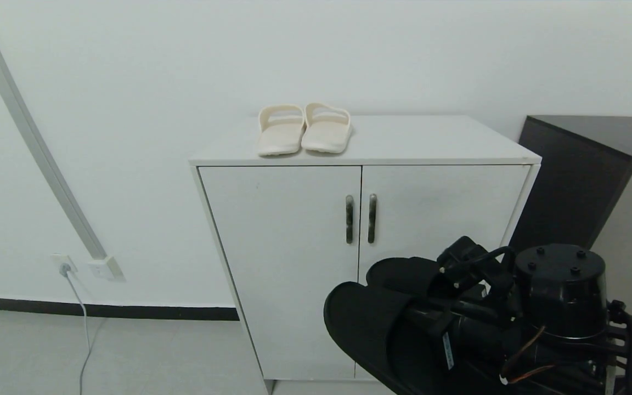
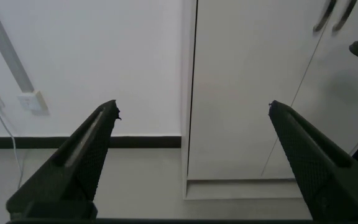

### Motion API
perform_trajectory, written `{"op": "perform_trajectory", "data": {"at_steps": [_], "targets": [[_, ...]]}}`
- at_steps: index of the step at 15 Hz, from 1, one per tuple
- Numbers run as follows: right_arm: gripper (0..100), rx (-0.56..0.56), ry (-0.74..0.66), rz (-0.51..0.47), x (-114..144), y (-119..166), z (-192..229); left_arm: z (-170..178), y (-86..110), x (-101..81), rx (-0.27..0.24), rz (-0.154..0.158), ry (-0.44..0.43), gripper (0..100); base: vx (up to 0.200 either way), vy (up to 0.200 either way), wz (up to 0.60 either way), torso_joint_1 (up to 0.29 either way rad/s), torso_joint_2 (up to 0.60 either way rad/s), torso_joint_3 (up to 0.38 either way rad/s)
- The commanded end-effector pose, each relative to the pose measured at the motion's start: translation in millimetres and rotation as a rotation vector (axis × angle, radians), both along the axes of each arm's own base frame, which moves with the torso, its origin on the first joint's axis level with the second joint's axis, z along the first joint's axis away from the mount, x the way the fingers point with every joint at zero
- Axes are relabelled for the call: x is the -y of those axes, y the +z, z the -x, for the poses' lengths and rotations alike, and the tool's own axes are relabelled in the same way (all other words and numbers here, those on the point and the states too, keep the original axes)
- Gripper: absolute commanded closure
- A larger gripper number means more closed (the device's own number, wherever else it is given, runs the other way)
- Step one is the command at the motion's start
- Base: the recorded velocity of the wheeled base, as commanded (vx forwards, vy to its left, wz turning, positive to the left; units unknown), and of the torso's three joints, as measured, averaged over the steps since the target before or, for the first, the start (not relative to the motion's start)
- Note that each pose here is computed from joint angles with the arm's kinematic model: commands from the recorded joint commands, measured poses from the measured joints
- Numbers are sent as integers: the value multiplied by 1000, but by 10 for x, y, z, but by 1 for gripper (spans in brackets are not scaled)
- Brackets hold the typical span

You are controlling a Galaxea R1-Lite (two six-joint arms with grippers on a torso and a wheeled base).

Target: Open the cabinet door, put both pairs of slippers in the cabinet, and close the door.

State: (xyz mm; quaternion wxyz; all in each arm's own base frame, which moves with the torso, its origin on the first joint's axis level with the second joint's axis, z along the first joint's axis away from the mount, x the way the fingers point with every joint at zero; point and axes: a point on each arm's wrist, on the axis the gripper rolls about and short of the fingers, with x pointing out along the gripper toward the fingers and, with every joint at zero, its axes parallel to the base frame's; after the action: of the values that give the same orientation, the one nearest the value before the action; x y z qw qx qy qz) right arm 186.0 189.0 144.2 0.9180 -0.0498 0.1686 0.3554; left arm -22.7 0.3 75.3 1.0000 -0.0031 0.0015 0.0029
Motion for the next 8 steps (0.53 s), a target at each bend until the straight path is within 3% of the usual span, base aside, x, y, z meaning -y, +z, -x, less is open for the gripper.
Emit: {"op": "perform_trajectory", "data": {"at_steps": [1, 8], "targets": [[100, -5, 0, 4, -3, -18, -2, 0, 0, 0, 0, 0, -1, 0, 0, 0, 0, -124, 466, 354], [100, -16, 1, 15, 8, -56, 8, 0, 0, 0, 0, -2, 0, 0, 0, 0, 0, -69, 449, 369]]}}
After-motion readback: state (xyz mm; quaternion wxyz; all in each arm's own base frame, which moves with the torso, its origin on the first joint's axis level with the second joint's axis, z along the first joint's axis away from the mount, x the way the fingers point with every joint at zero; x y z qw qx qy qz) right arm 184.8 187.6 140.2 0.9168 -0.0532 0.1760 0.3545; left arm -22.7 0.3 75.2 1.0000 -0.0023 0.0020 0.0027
